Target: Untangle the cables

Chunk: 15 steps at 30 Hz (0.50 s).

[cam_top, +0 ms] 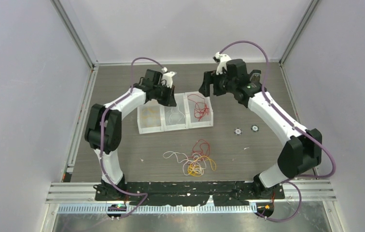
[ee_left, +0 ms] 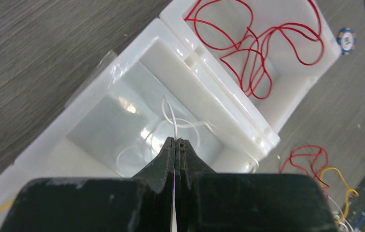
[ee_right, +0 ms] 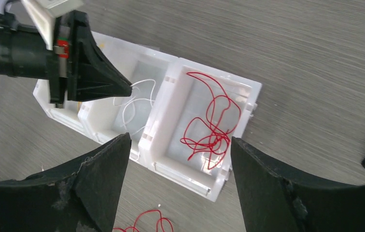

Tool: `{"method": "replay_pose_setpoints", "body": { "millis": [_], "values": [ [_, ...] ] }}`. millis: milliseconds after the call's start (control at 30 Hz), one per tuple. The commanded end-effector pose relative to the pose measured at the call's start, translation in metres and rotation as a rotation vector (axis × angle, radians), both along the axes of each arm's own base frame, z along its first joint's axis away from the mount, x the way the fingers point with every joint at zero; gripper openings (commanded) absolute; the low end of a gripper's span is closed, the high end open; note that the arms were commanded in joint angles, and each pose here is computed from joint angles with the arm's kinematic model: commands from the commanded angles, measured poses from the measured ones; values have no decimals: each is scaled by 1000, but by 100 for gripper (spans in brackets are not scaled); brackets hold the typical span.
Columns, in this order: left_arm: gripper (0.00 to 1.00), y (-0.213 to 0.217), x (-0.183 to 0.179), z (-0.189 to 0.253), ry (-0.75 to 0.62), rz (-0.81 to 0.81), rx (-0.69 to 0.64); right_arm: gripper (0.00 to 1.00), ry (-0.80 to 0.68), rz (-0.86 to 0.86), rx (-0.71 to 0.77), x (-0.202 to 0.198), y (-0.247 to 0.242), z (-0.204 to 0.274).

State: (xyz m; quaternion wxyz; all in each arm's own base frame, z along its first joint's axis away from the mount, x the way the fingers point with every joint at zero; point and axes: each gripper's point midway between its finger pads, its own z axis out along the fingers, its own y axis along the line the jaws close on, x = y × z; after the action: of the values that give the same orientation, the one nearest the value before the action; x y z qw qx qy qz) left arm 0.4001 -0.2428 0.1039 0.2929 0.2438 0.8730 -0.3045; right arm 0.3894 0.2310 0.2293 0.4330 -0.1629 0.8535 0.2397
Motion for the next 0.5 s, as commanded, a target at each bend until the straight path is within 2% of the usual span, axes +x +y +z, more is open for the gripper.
{"method": "replay_pose_setpoints", "body": {
  "millis": [0, 267, 367, 467],
  "values": [
    [0, -6, 19, -15, -30, 26, 115, 82, -22, -1, 21, -19, -21, 23],
    [0, -17, 20, -50, 41, 12, 226, 84, -24, 9, -32, -36, -49, 19],
    [13, -15, 14, -49, 47, 3, 224, 88, -18, 33, -44, -46, -51, 16],
    [35, -13, 14, -17, -33, 12, 189, 89, -27, 60, -59, -56, -54, 16]
  ]
}}
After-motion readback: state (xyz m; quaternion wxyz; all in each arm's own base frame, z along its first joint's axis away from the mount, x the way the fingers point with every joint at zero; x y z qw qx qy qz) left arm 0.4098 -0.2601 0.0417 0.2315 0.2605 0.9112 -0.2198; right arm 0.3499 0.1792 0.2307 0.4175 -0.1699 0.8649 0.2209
